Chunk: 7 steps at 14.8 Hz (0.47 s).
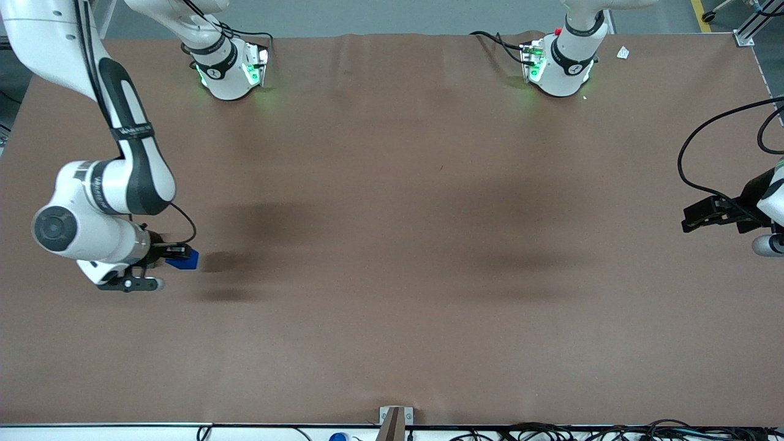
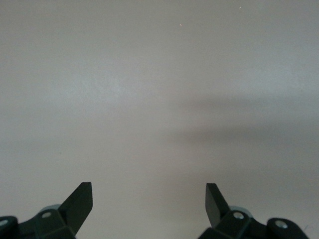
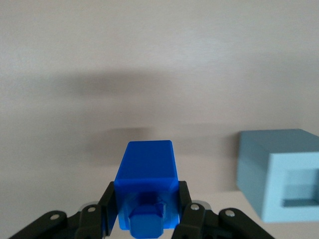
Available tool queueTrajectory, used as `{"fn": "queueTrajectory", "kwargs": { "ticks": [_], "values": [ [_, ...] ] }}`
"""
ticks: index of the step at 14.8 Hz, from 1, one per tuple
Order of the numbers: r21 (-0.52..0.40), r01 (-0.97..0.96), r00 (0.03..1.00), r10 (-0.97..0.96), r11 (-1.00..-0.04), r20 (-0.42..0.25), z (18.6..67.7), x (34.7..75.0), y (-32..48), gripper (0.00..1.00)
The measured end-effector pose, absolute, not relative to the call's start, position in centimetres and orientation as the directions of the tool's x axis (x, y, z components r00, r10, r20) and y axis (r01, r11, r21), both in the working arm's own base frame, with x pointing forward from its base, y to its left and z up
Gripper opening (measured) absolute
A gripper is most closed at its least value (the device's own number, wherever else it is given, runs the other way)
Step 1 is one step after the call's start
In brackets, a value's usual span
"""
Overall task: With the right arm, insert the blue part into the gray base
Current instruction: 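Lift the blue block and carry it over the gray base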
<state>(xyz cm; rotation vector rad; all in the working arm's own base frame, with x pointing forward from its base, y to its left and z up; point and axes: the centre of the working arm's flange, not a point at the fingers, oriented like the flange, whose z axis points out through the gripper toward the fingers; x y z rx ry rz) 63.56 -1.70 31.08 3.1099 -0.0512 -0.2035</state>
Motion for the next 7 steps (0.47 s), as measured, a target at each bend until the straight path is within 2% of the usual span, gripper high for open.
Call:
{"fn": "queueTrajectory", "kwargs": {
  "ticks": [3,7],
  "values": [
    [0.022,-0.036,0.992,-0.038,-0.999,-0.116,33.4,63.2,-4.7,0.51],
    [0.014,-0.028,0.994,-0.030,-0.999,-0.107,34.2,62.7,-9.4,0.51]
  ]
}}
